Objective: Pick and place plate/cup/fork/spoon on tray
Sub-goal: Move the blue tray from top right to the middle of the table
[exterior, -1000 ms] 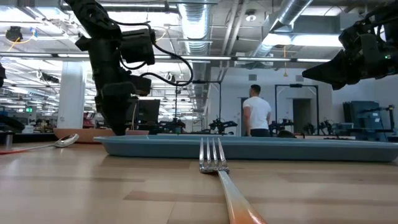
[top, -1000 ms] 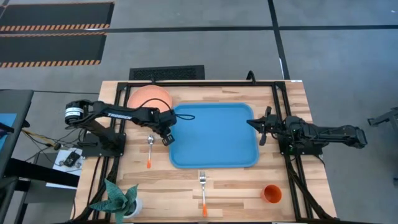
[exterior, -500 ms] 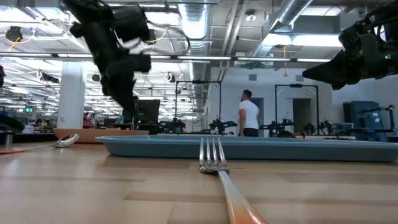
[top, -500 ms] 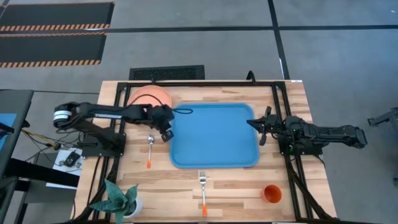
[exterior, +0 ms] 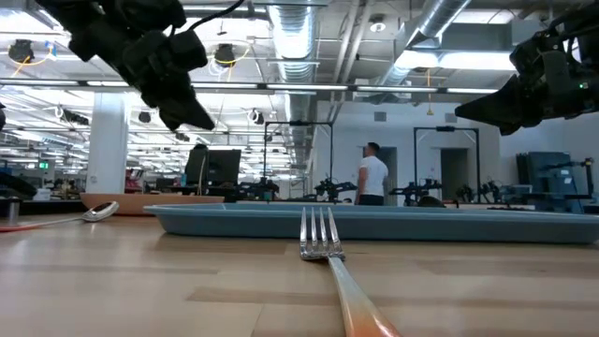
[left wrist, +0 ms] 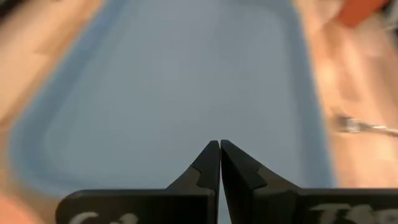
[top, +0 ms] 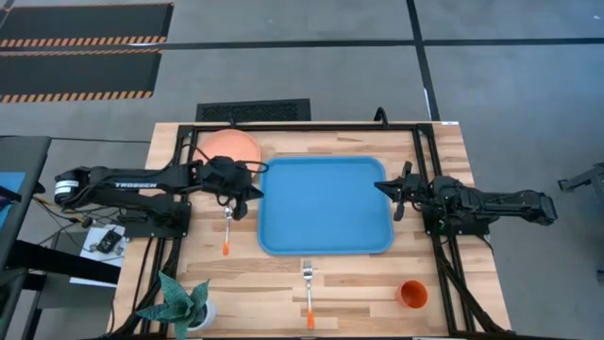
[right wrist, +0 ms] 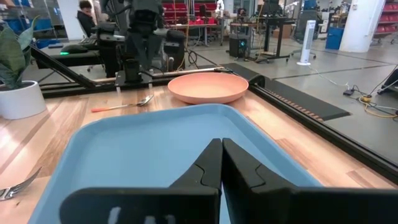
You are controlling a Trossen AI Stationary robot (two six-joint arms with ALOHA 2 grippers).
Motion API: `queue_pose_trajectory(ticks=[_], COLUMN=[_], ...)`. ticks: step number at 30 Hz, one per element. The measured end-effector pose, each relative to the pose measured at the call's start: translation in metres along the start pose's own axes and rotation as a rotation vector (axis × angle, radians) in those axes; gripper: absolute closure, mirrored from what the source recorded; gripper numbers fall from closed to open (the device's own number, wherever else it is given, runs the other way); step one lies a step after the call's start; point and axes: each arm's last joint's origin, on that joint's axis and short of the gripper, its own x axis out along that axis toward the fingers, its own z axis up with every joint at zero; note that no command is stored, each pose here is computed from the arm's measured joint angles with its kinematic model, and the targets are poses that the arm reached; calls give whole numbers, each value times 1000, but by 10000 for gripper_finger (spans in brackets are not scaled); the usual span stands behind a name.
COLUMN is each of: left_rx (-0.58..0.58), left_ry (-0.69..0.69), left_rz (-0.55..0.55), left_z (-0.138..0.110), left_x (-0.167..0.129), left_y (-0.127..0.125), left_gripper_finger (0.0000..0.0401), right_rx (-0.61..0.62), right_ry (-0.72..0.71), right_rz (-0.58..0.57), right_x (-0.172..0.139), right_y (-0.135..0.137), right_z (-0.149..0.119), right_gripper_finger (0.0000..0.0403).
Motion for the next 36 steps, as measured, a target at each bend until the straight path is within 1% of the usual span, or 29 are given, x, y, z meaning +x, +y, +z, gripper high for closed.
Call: queue_pose_trajectory(ticks=[2,4,9,11,13,18,21,24,27,30,36], left_rx=[24,57,113,114,97,82,91,93,98,90,97], left_ry=[9,-28,-225,-292,-329,-332,-330,-340,-349,-357,-362], left_rz=[36,42,-31,-42,-65,-71,-74,-59,-56,-58,-72], left_z=[-4,-10,-25,-26,-27,-29,-29,-28,-27,-26,-26], left_x=[0,1,9,8,7,7,7,8,8,8,8], left_y=[1,3,9,13,15,15,14,12,9,8,5], left_gripper_finger=[401,401,401,401,401,401,401,401,401,401,401], right_rx=[0,0,3,4,5,21,26,38,57,41,17], right_ry=[-1,-1,-12,-15,-21,-101,-201,-235,-216,-179,-89], right_rz=[0,0,2,3,3,6,1,31,53,68,72], right_x=[0,0,0,0,0,-1,-2,-3,-4,-1,10], right_y=[0,0,0,0,0,0,0,1,3,7,18], right_z=[0,0,1,2,2,10,20,24,30,33,44], right_gripper_finger=[377,377,377,377,377,377,377,378,389,397,393])
